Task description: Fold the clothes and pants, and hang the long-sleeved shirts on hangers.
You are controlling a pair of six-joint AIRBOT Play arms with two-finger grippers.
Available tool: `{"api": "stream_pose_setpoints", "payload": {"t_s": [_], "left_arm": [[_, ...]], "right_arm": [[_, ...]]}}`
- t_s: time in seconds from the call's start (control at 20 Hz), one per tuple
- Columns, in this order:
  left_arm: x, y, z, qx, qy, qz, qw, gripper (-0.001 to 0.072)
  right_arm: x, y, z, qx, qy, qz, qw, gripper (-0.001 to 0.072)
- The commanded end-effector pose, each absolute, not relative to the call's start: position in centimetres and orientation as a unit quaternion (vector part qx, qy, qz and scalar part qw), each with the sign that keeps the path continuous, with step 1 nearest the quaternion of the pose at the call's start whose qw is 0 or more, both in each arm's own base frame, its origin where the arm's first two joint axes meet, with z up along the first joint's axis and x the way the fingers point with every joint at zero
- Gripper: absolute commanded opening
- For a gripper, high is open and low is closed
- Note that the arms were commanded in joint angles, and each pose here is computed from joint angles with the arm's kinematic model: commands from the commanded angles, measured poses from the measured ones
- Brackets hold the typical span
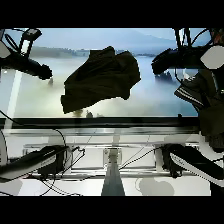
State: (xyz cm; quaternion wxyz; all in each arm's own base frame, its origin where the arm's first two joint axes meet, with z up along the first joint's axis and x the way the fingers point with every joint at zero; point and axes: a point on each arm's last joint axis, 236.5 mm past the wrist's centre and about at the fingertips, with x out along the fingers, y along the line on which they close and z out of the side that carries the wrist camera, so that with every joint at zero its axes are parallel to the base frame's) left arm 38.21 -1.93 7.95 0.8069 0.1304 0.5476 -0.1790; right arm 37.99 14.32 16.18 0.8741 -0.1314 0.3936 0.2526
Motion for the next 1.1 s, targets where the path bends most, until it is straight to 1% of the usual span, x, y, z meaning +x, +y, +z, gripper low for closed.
{"api": "stream_pose_setpoints", "payload": {"t_s": [0.0,0.8,0.9,1.05], "left_arm": [[38.2,-1.9,7.9,0.131,0.548,-0.179,0.807,0.0260],[38.2,-1.9,7.9,0.131,0.548,-0.179,0.807,0.0260],[38.2,-2.0,7.9,0.131,0.547,-0.179,0.807,0.0260],[38.7,-1.9,7.9,0.131,0.542,-0.177,0.811,0.0260]], "right_arm": [[38.0,14.3,16.2,-0.131,0.393,0.253,0.874,0.0028],[38.0,14.5,16.2,-0.128,0.393,0.255,0.874,0.0028],[38.3,15.2,16.9,-0.113,0.378,0.262,0.881,0.0028],[38.6,18.0,18.3,-0.065,0.349,0.294,0.887,0.0028]]}}
